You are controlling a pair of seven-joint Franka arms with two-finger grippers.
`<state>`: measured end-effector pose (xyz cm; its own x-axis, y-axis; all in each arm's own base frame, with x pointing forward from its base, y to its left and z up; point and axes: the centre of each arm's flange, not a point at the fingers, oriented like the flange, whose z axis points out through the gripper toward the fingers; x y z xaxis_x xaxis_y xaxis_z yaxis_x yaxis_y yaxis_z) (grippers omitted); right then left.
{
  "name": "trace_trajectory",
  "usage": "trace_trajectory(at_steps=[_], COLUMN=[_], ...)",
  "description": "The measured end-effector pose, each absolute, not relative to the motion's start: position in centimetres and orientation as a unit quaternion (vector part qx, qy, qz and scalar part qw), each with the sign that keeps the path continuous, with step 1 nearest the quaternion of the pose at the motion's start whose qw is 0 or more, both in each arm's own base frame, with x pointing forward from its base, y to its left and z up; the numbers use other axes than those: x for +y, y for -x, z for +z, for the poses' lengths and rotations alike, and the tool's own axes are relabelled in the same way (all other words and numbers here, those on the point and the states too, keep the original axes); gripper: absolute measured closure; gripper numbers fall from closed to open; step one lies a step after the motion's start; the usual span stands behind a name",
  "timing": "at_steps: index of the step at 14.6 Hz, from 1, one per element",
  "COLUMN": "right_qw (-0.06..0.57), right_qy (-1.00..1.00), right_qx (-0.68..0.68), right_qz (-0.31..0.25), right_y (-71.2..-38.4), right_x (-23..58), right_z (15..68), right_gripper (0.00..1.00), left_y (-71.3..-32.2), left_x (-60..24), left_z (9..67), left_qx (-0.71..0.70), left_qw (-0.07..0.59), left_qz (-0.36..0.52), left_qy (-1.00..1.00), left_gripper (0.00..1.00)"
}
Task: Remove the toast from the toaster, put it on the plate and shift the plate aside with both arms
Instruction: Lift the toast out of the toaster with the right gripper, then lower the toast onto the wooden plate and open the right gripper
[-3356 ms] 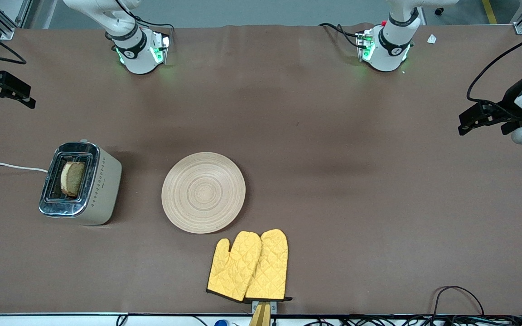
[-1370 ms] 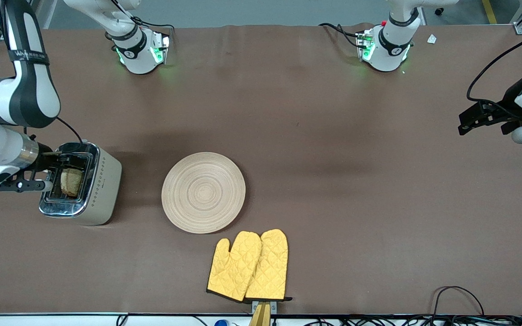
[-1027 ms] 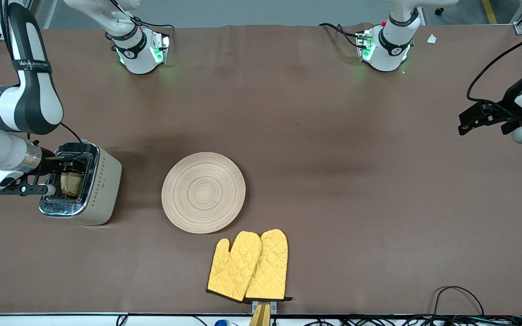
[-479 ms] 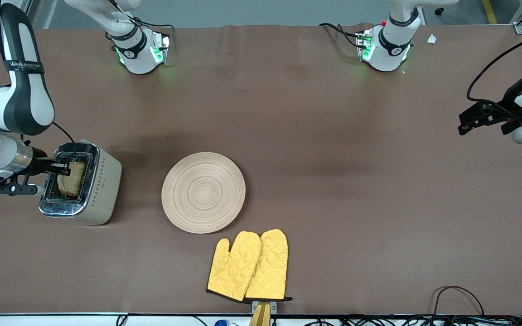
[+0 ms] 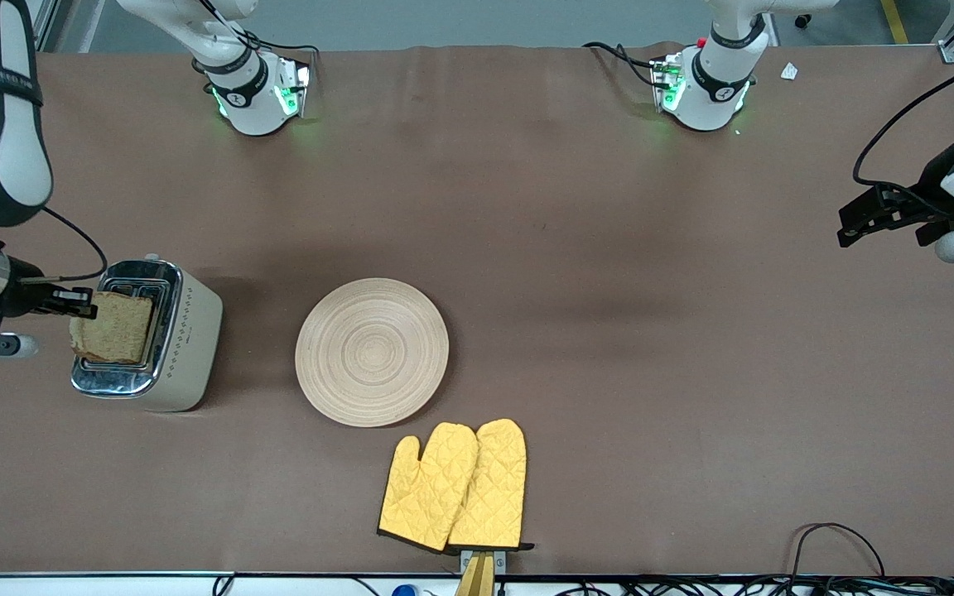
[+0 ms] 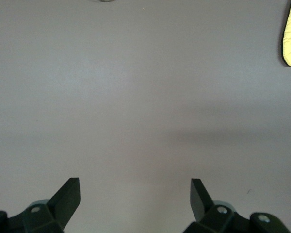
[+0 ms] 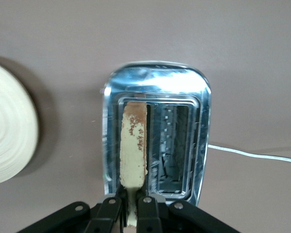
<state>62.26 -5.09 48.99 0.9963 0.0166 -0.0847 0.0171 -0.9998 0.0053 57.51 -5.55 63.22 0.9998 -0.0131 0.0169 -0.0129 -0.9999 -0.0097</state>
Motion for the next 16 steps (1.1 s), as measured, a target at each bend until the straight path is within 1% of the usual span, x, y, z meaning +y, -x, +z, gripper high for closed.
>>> trace_trajectory(at_steps=[3,7,9,11,14,16], right_qw=[0.002,-0.033,-0.062,-0.083,-0.116,-0.138], right_qy=[-0.998,-0.997,-0.996,-0.994,-0.99,-0.986], right_qx=[0.003,-0.029,-0.041,-0.057,-0.079,-0.089], right_qz=[-0.057,-0.059,-0.05,-0.035,-0.01,-0.009], right_y=[-62.0,-61.7,-61.9,-61.9,-60.9,-60.2], right_x=[0.6,8.8,11.2,13.8,19.1,21.9], right_z=[52.4,52.0,49.8,46.4,41.6,39.2], right_gripper=[0.9,0.9,0.9,0.9,0.9,0.9], left_y=[-57.5,-57.5,-57.5,-57.5,-57.5,-57.5], left_x=[-5.5,-5.5,-5.5,-5.5,-5.5,-5.5], left_z=[63.2,63.2,63.2,63.2,63.2,63.2], left_qx=[0.006,0.006,0.006,0.006,0.006,0.006], left_qw=[0.005,0.005,0.005,0.005,0.005,0.005], left_qz=[-0.008,-0.008,-0.009,-0.008,-0.008,-0.008], left_qy=[1.0,1.0,1.0,1.0,1.0,1.0], left_gripper=[0.0,0.0,0.0,0.0,0.0,0.0])
